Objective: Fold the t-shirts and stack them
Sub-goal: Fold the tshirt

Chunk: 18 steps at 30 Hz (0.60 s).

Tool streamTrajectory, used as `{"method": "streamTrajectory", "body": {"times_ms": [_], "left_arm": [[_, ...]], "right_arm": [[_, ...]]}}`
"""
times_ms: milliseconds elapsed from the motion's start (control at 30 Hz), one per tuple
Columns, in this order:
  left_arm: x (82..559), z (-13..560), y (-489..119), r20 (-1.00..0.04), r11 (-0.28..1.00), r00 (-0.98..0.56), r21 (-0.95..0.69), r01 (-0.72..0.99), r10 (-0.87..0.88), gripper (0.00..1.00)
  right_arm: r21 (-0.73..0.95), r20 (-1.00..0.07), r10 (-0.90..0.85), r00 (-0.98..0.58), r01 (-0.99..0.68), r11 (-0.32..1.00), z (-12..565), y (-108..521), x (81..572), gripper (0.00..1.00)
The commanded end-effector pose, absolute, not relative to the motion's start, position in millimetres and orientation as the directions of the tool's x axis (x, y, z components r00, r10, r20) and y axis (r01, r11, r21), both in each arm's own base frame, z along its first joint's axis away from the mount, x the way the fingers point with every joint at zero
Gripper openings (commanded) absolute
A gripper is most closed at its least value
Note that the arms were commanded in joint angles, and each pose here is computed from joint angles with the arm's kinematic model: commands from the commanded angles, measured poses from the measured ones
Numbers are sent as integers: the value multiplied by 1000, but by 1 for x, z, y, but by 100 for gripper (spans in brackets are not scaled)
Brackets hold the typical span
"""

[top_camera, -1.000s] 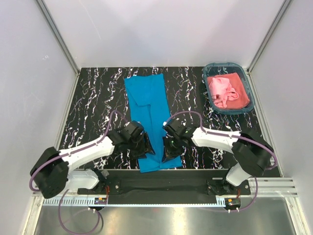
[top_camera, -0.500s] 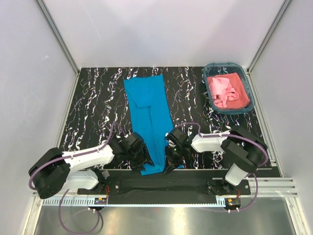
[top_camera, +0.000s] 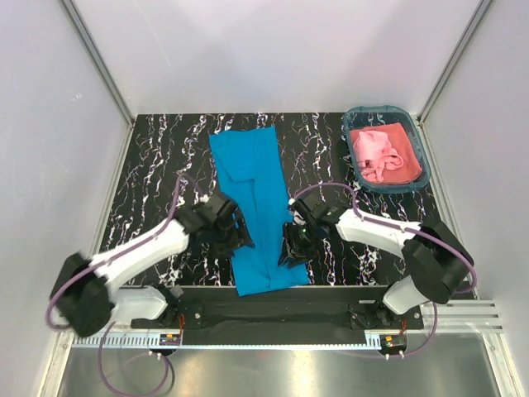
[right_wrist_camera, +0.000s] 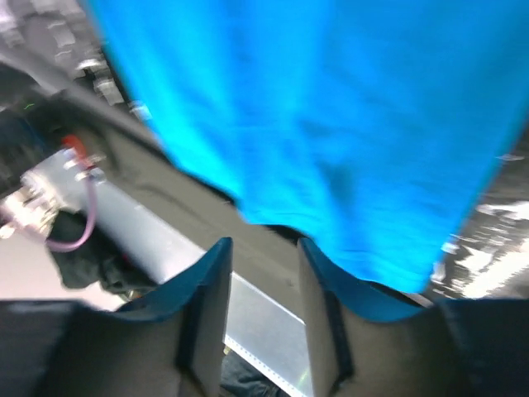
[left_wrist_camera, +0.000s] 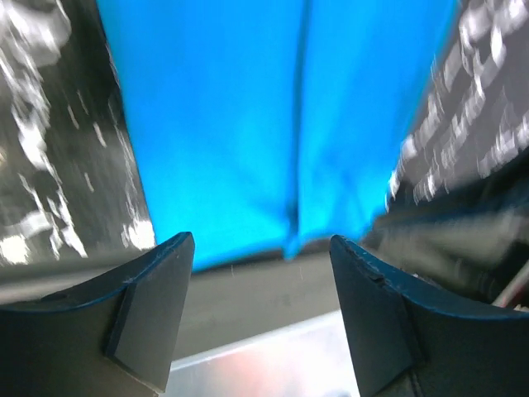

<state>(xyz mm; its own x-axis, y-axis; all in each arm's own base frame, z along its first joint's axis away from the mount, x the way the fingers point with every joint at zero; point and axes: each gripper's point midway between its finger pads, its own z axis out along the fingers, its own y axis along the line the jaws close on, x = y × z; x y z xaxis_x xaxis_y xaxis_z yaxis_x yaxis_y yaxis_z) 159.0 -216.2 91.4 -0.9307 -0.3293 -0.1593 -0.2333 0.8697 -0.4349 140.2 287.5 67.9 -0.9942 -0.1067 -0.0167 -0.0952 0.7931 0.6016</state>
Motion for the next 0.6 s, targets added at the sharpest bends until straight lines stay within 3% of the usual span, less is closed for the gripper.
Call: {"method": "streamTrajectory", "body": {"times_ms": [0,100,267,467,567], "left_arm": [[207,88,-221,-260,918,-932,-369,-145,-252,72],[258,94,-224,-376,966,-904,-226,-123,-203,83],[307,90,-224,-410,984,-897,-2,-181,-166,92],[340,51,-230,-365,971,-918,118,-209,-154,94],[352,27,-230,-307,977,-939,92,-193,-156,93]], "right_arm": [[510,-33,-89,-995,-93,855,62,271,152,50],[430,-72,-94,-993,-116,895,67,260,163,53],[356,-132,-111,-985,-152,922,82,244,170,59],[369,-167,-76,-983,-134,920,100,234,169,61],[394,-174,-73,-982,-138,909,104,235,168,61]]}}
